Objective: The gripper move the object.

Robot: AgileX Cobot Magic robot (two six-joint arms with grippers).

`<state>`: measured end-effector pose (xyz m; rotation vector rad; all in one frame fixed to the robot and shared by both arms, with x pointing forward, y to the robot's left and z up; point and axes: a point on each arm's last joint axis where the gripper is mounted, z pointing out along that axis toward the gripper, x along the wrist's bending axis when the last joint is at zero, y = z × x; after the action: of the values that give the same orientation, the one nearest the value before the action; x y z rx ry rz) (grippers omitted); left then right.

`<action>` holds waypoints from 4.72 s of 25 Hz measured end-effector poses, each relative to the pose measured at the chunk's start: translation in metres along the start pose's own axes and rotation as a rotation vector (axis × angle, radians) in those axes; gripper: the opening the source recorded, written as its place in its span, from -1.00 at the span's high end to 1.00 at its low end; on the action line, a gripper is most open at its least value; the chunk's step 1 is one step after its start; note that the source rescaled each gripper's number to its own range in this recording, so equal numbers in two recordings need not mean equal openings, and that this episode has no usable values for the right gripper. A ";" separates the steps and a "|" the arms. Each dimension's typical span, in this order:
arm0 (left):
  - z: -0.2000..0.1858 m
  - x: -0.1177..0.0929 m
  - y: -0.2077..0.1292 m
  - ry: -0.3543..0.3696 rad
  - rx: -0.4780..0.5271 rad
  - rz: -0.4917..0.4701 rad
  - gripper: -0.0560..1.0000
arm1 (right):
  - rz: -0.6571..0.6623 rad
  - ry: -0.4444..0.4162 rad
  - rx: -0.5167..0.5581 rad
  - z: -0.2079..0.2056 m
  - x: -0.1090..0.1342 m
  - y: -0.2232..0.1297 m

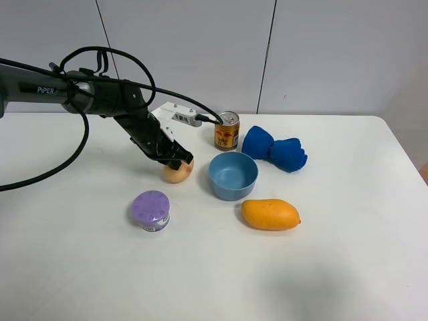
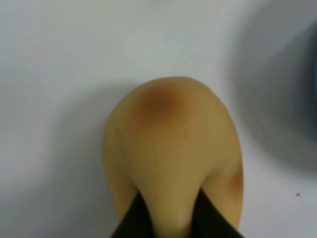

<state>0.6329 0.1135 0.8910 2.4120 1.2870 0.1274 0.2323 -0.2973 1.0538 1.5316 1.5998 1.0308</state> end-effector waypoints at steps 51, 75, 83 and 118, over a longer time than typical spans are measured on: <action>-0.030 -0.159 0.033 0.030 -0.284 0.558 0.89 | 0.000 0.000 0.000 0.000 0.000 0.000; 0.004 -0.129 0.021 0.045 -0.142 0.478 0.69 | 0.000 0.000 0.000 0.000 0.000 0.000; -0.013 -0.140 0.027 0.038 -0.192 0.490 -0.90 | 0.000 0.000 0.000 0.000 0.000 0.000; -0.517 -0.117 -0.279 0.811 -0.810 -0.067 -1.00 | 0.000 0.001 0.000 0.000 0.000 0.000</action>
<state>0.2133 0.3143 1.2683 1.6154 1.2424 1.4148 0.2323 -0.2972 1.0538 1.5318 1.6000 1.0317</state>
